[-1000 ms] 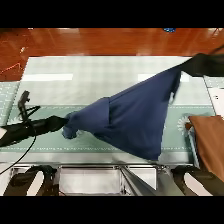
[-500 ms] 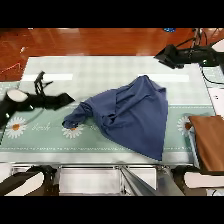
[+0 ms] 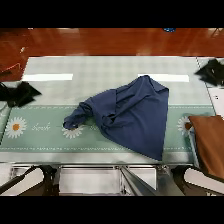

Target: Fold the shirts.

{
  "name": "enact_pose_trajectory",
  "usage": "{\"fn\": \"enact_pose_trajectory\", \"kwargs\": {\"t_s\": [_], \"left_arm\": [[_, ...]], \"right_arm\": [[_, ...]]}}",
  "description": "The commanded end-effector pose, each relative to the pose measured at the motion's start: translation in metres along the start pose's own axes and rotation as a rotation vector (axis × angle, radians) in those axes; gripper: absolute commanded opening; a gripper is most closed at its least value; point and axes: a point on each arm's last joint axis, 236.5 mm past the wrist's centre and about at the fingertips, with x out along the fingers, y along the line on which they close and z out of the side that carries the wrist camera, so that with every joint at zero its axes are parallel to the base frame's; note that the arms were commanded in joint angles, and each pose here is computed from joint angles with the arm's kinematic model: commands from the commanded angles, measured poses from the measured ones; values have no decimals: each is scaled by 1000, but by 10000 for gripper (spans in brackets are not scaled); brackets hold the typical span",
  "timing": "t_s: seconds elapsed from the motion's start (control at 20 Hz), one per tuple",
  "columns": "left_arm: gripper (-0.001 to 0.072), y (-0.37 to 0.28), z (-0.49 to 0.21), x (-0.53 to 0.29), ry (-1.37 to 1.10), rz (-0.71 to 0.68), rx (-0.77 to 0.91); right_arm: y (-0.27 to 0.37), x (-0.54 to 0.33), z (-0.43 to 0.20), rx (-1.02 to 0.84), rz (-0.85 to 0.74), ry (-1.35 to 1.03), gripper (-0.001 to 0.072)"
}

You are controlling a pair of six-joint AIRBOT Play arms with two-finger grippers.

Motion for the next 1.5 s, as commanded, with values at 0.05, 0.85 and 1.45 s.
{"fn": "enact_pose_trajectory", "kwargs": {"t_s": [0.05,0.85,1.45], "left_arm": [[510,19,-89,48,248,-59,-91],[60,-24,-99,126,344,-200,-62],[20,-37,-88,117,342,-229,-6]], "right_arm": [[-33,29,-106,75,-4,125,397],[-35,36,-210,94,36,398,397],[-60,54,-310,28,-154,757,397]]}}
